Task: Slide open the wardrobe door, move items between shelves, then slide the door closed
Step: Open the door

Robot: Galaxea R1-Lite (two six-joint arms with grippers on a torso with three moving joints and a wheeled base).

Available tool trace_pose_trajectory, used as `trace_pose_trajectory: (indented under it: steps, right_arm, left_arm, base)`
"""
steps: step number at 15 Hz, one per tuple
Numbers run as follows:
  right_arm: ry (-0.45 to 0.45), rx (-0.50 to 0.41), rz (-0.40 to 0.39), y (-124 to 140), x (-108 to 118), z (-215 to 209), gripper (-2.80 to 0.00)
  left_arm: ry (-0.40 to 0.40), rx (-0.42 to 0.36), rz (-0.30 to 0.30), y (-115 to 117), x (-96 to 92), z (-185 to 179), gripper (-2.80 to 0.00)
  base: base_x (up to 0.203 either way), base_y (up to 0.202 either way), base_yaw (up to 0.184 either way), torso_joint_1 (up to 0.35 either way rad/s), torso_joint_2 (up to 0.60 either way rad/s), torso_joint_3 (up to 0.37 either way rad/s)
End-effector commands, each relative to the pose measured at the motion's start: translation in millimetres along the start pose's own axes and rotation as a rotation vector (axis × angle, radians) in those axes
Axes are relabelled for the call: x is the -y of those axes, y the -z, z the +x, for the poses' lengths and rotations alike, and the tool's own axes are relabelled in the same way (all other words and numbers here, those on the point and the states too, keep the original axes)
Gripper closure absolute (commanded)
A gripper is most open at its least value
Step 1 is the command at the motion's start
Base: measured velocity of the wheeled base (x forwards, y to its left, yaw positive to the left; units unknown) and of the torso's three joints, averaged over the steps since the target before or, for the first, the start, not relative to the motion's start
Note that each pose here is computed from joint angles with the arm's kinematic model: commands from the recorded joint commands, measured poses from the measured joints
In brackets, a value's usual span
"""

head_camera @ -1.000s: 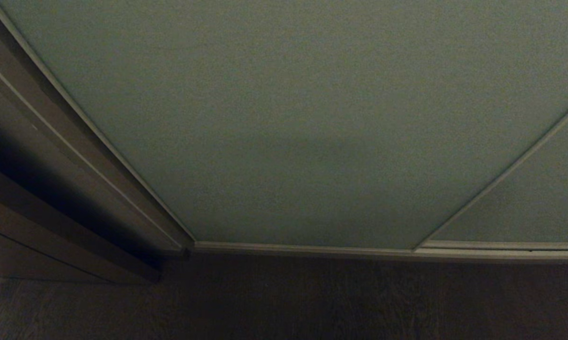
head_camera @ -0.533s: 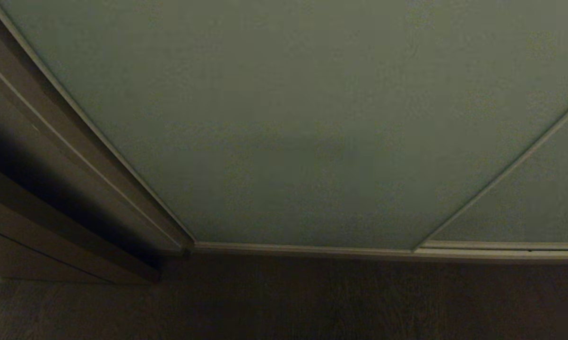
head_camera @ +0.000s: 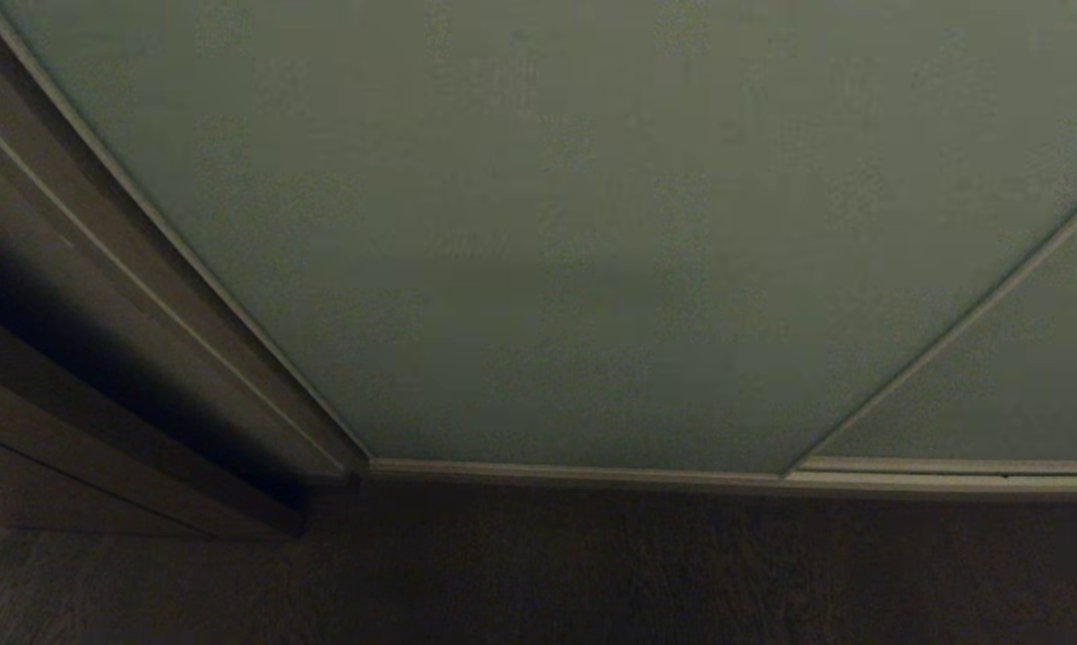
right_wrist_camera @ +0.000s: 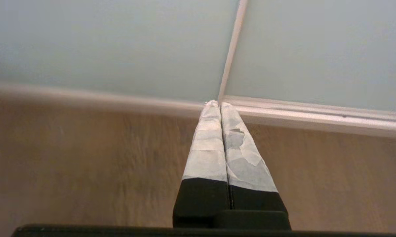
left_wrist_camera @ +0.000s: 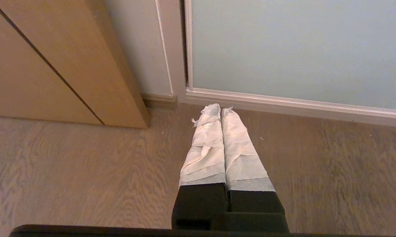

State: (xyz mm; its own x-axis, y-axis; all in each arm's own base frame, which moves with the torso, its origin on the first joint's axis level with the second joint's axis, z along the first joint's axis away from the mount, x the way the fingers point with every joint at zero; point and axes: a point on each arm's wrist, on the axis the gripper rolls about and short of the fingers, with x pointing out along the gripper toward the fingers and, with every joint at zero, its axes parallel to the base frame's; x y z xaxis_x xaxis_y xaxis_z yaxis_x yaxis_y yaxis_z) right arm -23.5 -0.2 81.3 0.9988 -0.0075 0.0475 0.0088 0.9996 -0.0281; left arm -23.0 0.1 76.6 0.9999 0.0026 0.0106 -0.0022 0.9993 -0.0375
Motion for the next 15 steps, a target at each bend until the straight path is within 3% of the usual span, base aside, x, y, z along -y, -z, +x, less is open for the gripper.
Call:
trace_pose_trajectory:
  steps: [1, 7, 15]
  right_arm:
    - [-0.019, -0.038, -0.039, 4.8, -0.5, 0.3, 0.0]
    - [-0.014, -0.035, 0.007, 4.5, -0.4, 0.3, 0.0]
    - [-0.013, -0.035, 0.007, 4.5, -0.4, 0.3, 0.0]
  left_arm:
    - [-0.001, -0.001, -0.002, -0.1, 0.0, 0.1, 0.0]
    - [-0.001, -0.002, -0.001, 0.0, 0.0, 0.1, 0.0]
    - [-0.001, -0.002, -0.002, 0.1, 0.0, 0.1, 0.0]
  base:
    - [0.0, 0.0, 0.0, 0.0, 0.0, 0.0]
    - [0.0, 0.0, 0.0, 0.0, 0.0, 0.0]
    - [0.0, 0.0, 0.0, 0.0, 0.0, 0.0]
